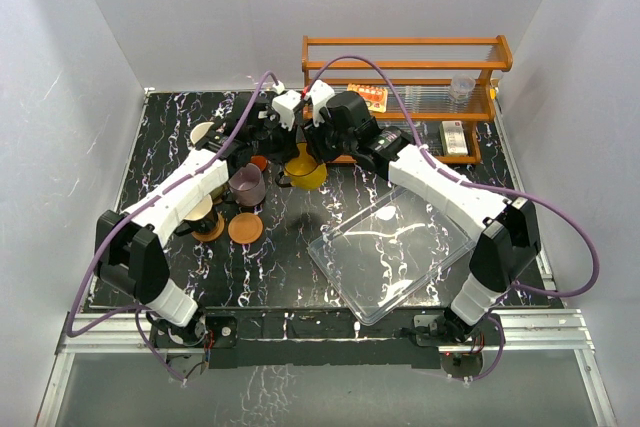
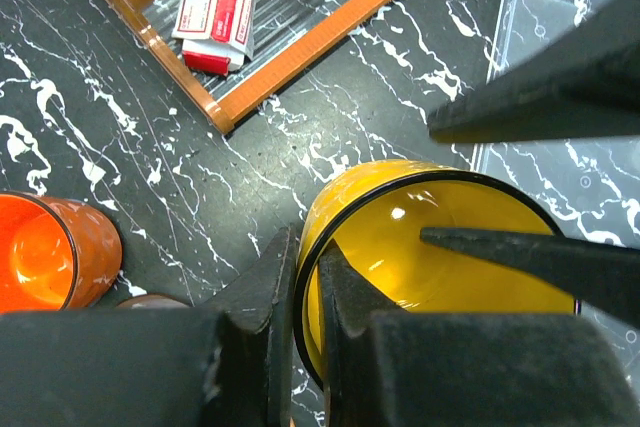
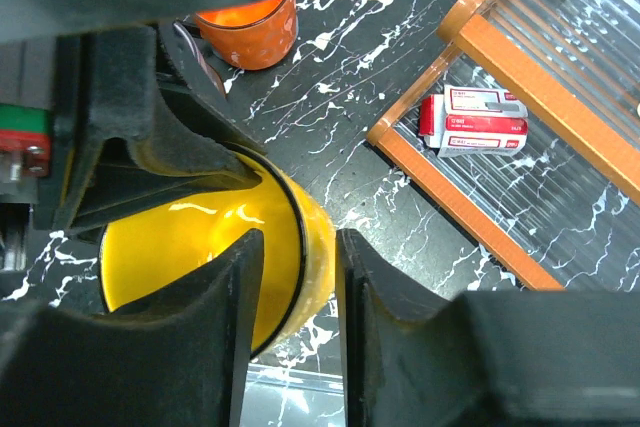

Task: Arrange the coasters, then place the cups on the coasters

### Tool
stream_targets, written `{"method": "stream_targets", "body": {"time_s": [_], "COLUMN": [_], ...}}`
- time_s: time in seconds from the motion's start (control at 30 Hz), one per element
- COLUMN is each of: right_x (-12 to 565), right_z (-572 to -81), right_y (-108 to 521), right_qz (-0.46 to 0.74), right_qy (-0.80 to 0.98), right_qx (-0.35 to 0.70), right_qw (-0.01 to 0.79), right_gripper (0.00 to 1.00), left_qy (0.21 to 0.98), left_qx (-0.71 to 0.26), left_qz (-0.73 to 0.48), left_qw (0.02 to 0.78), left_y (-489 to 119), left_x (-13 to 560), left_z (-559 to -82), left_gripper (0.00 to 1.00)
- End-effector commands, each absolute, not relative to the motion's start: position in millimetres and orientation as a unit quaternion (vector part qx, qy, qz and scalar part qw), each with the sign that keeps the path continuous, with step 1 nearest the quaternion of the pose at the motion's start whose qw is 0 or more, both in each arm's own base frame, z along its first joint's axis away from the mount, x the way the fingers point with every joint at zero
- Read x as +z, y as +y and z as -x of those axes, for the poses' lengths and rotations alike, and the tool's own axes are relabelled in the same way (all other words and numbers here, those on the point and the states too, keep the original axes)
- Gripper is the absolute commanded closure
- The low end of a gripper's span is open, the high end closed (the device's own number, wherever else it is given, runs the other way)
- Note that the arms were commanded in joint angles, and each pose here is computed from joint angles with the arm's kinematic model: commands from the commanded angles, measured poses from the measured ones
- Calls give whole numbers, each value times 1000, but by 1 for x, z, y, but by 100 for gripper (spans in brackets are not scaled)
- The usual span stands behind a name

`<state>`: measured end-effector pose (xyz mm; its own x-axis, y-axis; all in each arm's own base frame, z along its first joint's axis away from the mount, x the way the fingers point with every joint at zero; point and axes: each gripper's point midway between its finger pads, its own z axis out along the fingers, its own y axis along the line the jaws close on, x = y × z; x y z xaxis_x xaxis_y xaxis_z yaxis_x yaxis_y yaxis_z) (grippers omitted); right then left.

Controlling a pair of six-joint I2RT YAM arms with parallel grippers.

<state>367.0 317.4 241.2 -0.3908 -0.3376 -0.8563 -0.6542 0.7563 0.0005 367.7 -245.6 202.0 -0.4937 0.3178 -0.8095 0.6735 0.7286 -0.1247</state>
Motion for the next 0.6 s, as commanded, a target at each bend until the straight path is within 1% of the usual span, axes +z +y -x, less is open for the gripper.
{"method": "stream_targets", "body": {"time_s": [0.0, 0.13, 0.23, 0.4, 0.57], "right_x": [292, 295, 301, 301, 293], "right_z": [-365, -365, -361, -360, -366], "right_y": [314, 303, 294, 271, 239], "right_qz": [318, 321, 328, 331, 317], "right_qy": [775, 770, 761, 755, 760], "right_qx": [219, 227, 233, 215, 193], "right_qw": [500, 502, 509, 524, 533], "right_gripper": [63, 48, 39, 31, 28], "left_qy": [809, 817, 822, 843, 851], "left_qx": [-234, -226, -222, -186, -152], "left_qz": [-304, -291, -296, -294, -287], "left_qw": [445, 443, 433, 409, 413], "left_y": [-244, -231, -225, -204, -179], "left_x": [239, 235, 228, 207, 201], "left_z": [-355, -352, -344, -328, -310], "left_gripper": [100, 100, 100, 100, 100]}}
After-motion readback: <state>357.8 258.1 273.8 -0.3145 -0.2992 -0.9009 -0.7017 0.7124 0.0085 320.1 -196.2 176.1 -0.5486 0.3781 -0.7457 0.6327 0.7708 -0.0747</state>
